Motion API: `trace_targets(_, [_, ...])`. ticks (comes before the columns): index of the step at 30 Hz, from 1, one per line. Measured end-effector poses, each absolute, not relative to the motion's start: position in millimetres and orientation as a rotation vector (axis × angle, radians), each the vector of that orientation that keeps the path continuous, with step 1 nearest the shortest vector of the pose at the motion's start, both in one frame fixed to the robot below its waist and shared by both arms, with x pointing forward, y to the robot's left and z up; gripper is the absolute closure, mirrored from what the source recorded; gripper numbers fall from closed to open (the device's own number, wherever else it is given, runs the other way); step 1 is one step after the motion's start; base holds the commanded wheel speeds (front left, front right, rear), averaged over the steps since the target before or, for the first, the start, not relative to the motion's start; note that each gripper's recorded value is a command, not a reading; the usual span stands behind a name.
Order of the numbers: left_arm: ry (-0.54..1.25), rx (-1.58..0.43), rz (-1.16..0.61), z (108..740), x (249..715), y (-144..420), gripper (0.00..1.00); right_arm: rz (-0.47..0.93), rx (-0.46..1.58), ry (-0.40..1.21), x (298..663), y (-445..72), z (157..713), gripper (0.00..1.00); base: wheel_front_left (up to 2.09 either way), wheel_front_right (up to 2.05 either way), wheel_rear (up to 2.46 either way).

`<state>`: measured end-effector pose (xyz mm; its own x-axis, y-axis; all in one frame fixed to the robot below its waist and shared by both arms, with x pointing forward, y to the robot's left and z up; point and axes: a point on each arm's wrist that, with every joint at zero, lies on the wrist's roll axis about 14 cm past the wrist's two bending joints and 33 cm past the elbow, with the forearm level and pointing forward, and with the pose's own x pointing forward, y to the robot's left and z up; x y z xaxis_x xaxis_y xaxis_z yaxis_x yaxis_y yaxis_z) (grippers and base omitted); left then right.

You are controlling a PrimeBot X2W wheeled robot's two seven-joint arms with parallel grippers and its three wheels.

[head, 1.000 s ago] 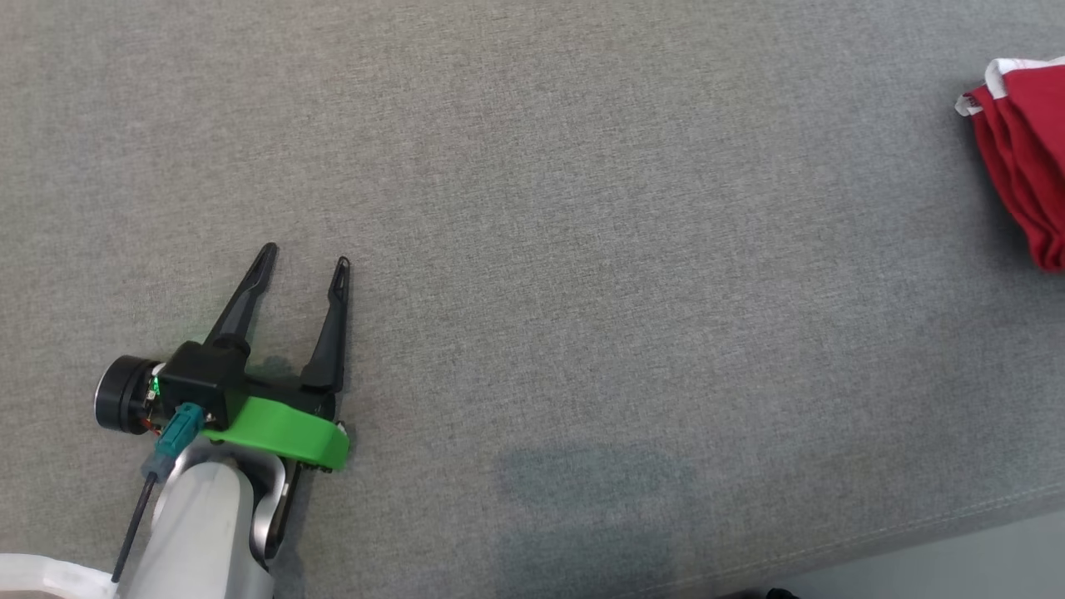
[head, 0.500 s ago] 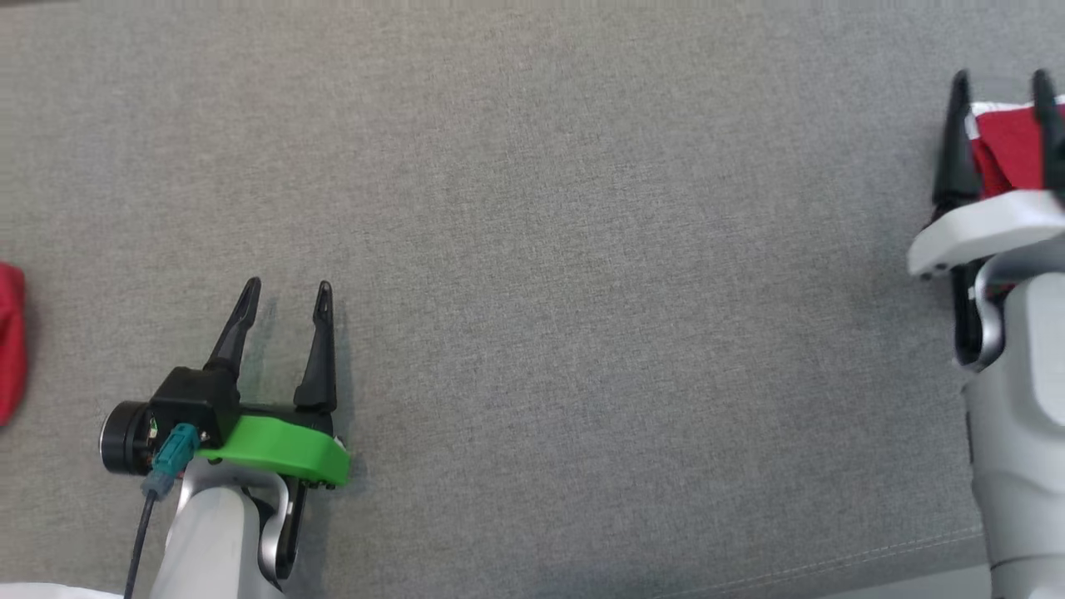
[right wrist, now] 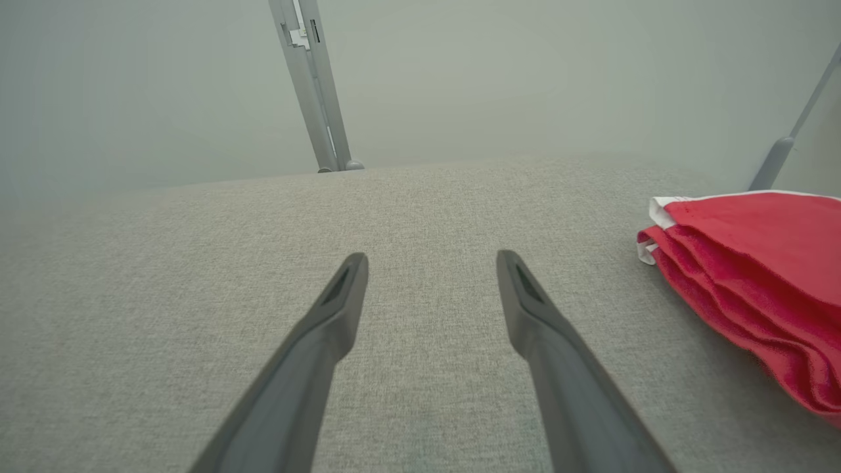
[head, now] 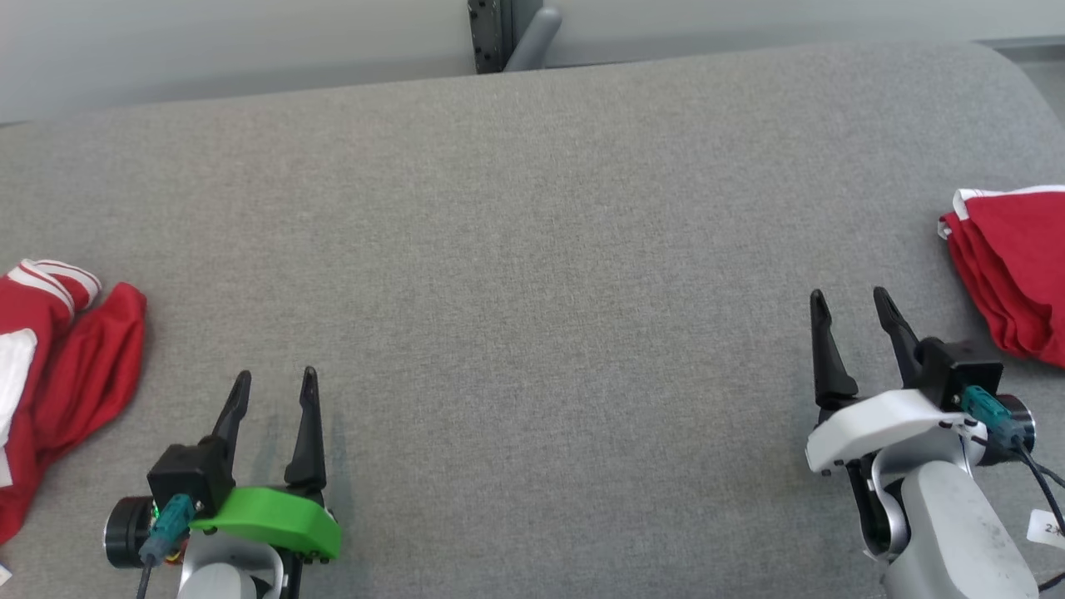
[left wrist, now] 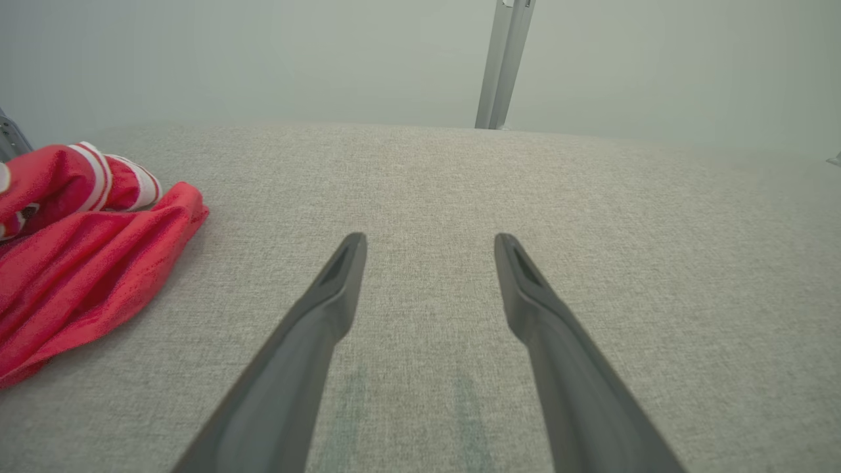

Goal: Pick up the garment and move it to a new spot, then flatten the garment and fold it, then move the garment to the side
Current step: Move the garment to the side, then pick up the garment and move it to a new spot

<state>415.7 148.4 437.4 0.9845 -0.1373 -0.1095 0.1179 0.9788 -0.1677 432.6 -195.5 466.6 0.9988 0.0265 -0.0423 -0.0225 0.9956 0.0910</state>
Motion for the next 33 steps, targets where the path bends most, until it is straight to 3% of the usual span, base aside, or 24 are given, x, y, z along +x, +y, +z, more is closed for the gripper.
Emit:
trace_targets(13, [0.068,-0.168,-0.045,458.9,365.3,172.0,0.00,0.070,0.129,-0.064,396.3,-175.4,503.9,0.00,0.00,0.00,0.00])
trace_targets(21, [0.053,-0.175,0.030,462.0,361.5,192.5,0.00,0.149,0.128,-0.055,404.7,-148.7,501.7,0.00,0.00,0.00,0.00])
trace_targets(27, [0.043,-0.184,0.169,462.9,350.7,231.9,0.00,0.294,0.130,-0.024,416.4,-99.4,493.1,0.00,0.00,0.00,0.00])
trace_targets(33, [0.054,-0.191,0.362,456.0,311.2,285.3,0.00,0.518,0.136,0.029,415.8,-21.2,480.0,0.00,0.00,0.00,0.00])
